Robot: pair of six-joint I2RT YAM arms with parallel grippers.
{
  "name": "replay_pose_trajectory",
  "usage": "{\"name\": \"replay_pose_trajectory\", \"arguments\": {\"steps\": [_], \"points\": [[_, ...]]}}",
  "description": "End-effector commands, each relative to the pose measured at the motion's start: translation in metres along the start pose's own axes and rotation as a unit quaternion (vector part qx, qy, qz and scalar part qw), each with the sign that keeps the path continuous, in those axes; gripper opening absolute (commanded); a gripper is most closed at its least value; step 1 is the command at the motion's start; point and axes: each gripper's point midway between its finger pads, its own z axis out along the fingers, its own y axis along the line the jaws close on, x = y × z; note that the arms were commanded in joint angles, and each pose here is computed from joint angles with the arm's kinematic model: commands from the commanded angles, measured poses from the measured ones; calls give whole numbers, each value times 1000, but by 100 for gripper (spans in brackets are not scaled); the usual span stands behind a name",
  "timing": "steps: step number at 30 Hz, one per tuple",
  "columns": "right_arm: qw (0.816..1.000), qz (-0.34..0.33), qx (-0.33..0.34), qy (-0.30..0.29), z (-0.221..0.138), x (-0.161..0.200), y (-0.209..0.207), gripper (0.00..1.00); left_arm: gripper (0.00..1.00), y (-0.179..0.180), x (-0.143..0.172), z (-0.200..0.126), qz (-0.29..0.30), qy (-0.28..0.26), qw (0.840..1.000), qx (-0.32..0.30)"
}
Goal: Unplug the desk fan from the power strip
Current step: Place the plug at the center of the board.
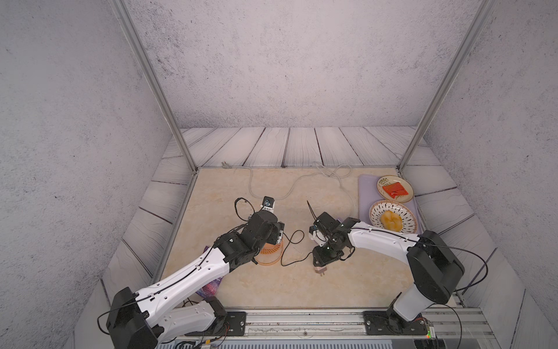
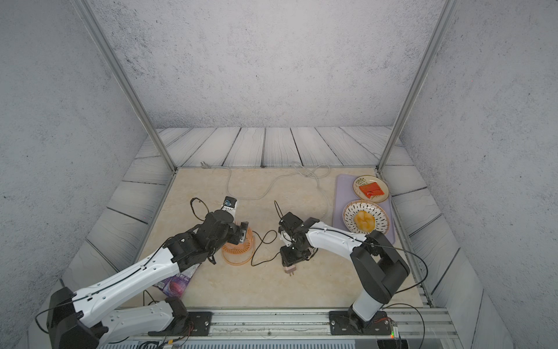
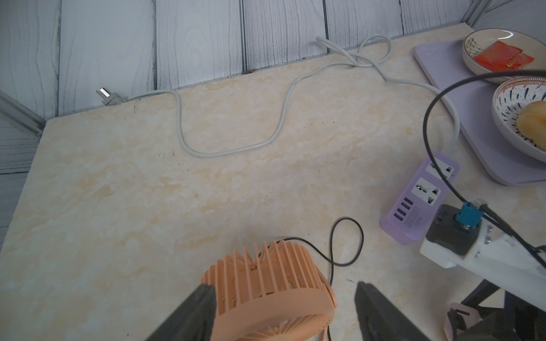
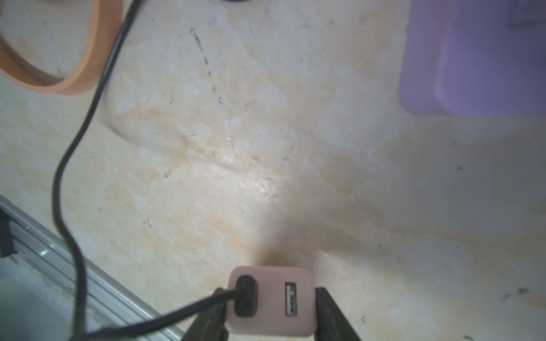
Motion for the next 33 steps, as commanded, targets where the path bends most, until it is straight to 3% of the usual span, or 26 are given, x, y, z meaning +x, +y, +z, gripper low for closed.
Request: {"name": "replay_pose_trajectory", "arguments": {"steps": [1, 7, 10, 20, 28, 33], "points": [[1000, -1, 21, 1, 0, -2, -5, 51, 80, 4, 7, -1, 2, 8, 1000, -7], [999, -7, 23, -27, -12, -10, -3, 63, 80, 5, 4, -3, 3, 5, 1000, -7], [998, -9, 32, -49, -25, -15, -3, 63, 80, 5, 0, -5, 1, 2, 1000, -7], [977, -23, 81, -194, -109, -52, -9, 65, 82, 9, -37, -7, 6, -13, 1000, -16], [914, 40, 117, -387, -198, -92, -64, 73, 92, 49, -64, 3, -19, -12, 998, -64], [870, 84, 176, -452, -232, -98, -120, 78, 98, 87, -73, 11, -22, -16, 993, -115]]}}
